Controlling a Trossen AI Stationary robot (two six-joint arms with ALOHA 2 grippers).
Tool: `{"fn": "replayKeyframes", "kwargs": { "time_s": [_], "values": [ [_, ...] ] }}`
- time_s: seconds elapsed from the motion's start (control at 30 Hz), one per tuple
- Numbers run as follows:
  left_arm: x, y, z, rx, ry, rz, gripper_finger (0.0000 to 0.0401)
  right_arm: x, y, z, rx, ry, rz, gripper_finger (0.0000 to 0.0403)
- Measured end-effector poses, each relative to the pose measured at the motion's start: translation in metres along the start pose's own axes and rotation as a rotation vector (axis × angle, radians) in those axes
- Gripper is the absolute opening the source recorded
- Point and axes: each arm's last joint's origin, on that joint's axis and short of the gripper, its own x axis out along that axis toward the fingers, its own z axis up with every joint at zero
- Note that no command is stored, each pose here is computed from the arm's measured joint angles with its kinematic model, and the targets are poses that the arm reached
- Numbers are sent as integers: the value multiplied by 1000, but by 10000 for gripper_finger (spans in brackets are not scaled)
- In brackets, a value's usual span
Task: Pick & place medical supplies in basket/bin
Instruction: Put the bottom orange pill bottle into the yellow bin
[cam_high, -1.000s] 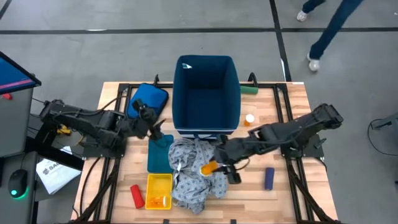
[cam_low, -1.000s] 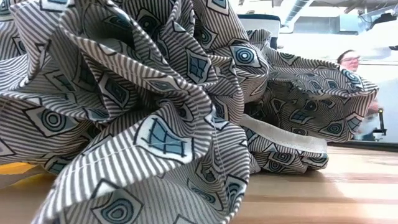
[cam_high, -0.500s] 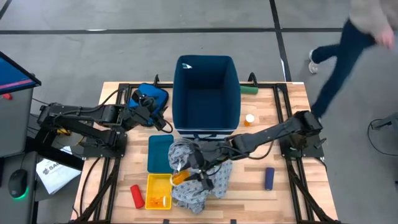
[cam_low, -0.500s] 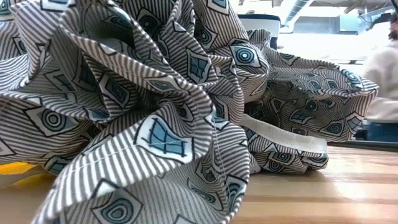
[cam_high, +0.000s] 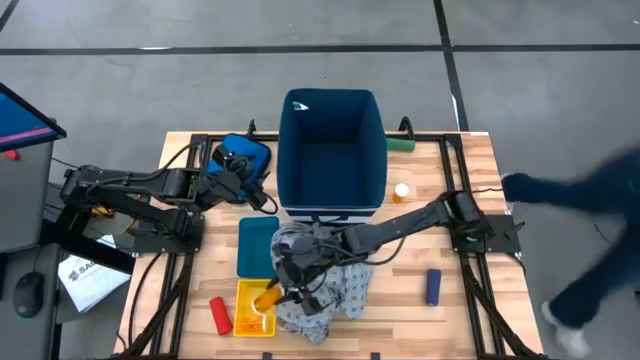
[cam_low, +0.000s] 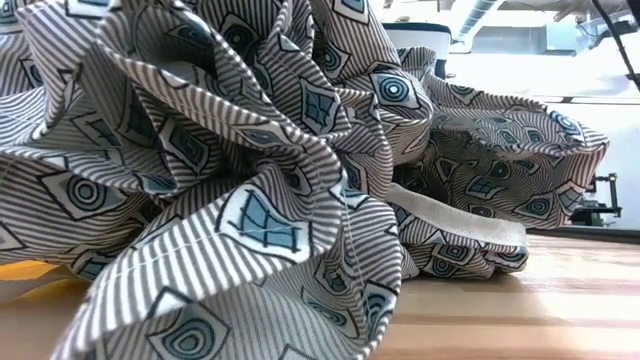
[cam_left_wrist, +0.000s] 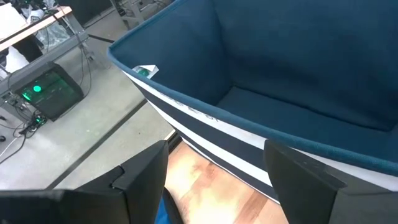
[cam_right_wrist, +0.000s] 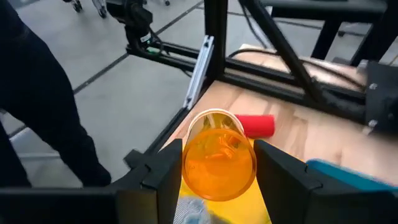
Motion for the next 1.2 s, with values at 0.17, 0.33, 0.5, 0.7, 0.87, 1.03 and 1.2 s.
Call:
{"fn": "replayKeyframes", "kwargs": {
  "time_s": [0.17, 0.33, 0.5, 0.7, 0.87, 1.03, 1.2],
  "values": [
    [0, 0, 0, 1, 1, 0, 254, 21, -6, -6, -12, 54, 8, 175],
    [0, 0, 0, 1, 1, 0, 254, 35, -10, -11, -22, 81, 9, 175],
    [0, 0, 0, 0, 1, 1, 254, 44, -11, -19, -29, 119, 13, 175],
    [0, 0, 0, -6, 2, 0, 254, 42, -13, -25, -100, 187, -17, 175],
    [0, 0, 0, -24, 1, 0, 254, 40, -20, -27, -129, 212, -36, 175],
    [0, 0, 0, -25, 1, 0, 254, 38, -28, -29, -138, 221, -56, 179],
    [0, 0, 0, -25, 1, 0, 254, 37, -31, -30, -156, 230, -57, 183]
  ]
}}
